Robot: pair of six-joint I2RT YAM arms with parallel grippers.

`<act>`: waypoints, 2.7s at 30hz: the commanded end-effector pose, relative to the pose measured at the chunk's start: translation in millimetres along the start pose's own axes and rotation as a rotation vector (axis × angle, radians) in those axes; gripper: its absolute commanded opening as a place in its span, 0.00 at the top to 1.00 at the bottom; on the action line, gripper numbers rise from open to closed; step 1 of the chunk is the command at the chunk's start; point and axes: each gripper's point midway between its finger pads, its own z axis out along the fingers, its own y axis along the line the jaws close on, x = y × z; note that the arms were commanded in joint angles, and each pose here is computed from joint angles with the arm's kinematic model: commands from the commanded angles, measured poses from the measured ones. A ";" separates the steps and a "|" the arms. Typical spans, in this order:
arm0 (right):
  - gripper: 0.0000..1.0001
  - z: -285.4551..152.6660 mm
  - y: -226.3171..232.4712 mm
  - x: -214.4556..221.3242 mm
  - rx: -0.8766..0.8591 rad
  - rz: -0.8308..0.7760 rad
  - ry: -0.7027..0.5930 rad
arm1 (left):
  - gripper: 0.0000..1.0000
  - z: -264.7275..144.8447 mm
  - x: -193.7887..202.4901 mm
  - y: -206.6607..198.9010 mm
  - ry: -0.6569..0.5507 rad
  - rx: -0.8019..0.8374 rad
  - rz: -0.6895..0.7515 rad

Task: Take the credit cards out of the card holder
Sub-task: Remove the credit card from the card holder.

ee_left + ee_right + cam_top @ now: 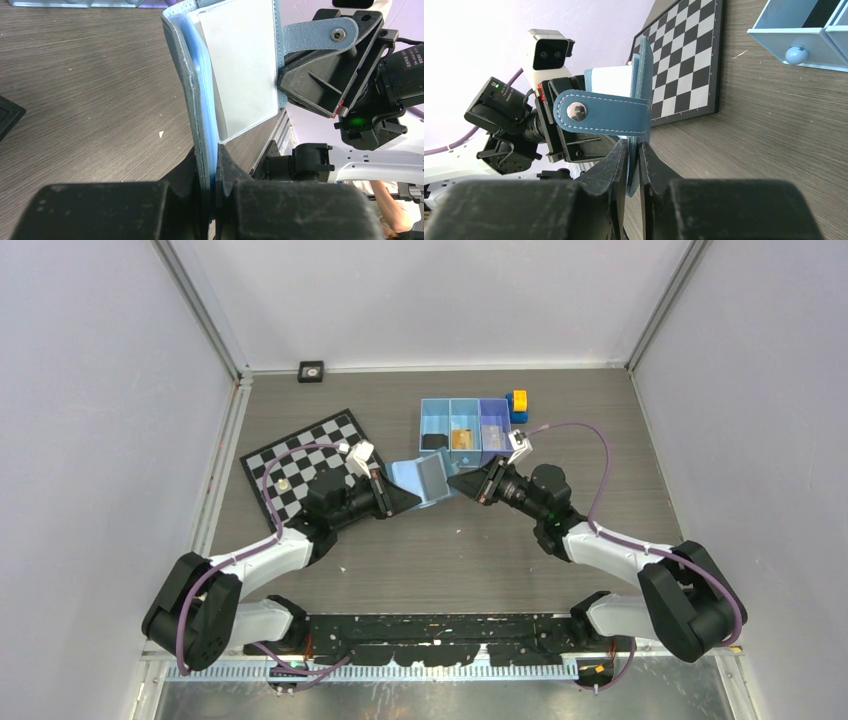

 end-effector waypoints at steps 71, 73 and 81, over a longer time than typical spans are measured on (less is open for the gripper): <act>0.43 30.2 5.9 41.0 0.147 -0.219 0.181 | 1.00 9.0 -6.7 -17.5 0.008 0.089 0.030; 0.56 28.9 6.0 38.1 0.154 -0.218 0.167 | 1.00 9.2 -6.4 -17.3 0.009 0.089 0.029; 0.97 14.5 3.2 18.5 0.201 -0.213 0.051 | 0.95 8.4 -8.3 -7.5 -0.003 0.047 -0.006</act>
